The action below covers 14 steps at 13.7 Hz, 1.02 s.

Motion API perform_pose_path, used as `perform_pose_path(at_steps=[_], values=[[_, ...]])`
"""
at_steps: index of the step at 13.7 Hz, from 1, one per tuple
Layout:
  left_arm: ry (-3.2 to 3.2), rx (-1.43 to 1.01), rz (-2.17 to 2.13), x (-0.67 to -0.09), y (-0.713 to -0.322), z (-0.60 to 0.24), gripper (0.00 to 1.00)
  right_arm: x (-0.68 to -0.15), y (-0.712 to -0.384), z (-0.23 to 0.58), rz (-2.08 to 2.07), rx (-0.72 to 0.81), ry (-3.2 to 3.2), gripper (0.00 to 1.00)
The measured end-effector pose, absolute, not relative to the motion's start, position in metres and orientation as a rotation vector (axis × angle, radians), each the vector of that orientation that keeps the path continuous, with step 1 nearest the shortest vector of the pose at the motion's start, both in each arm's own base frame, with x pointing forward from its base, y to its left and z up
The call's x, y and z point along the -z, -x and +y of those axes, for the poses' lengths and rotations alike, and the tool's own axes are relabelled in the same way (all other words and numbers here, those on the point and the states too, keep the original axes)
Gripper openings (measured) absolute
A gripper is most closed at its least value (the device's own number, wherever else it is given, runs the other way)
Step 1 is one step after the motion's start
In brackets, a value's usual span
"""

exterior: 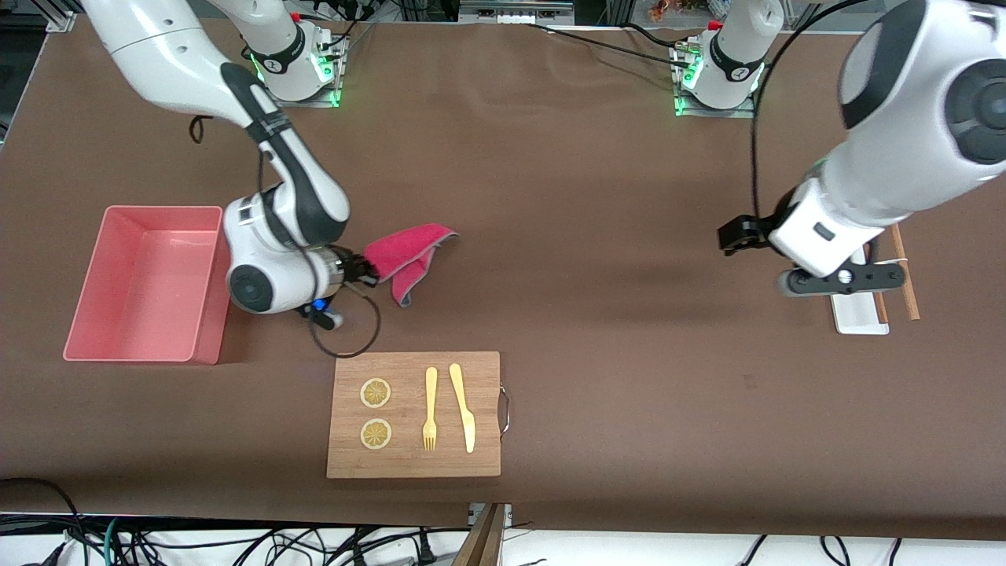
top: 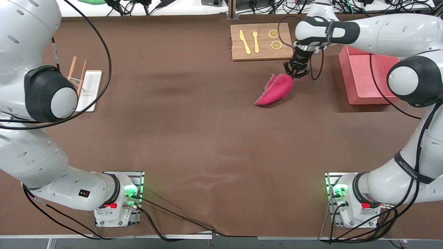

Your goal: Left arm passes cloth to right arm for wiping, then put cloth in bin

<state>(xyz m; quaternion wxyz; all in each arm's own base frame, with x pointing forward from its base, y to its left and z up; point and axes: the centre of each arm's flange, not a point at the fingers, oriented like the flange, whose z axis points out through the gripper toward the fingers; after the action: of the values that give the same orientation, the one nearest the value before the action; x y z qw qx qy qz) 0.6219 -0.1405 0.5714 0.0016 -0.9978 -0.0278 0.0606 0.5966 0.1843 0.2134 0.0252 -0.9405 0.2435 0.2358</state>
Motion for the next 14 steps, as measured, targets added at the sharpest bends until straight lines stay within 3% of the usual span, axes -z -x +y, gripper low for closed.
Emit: perform_pose_path(at_steps=[4,8,14], values=[[3.175,-0.071,-0.001,-0.587,-0.591,-0.074,1.00,-0.210,-0.613,0.108,0.541,-0.674,3.014,0.02],[3.118,-0.014,0.090,-0.590,-0.568,-0.066,1.00,-0.226,-0.628,0.071,0.366,-0.587,3.123,0.02],[3.080,-0.037,0.145,-0.589,-0.564,-0.081,1.00,-0.245,-0.633,0.151,0.475,-0.432,3.121,0.02]])
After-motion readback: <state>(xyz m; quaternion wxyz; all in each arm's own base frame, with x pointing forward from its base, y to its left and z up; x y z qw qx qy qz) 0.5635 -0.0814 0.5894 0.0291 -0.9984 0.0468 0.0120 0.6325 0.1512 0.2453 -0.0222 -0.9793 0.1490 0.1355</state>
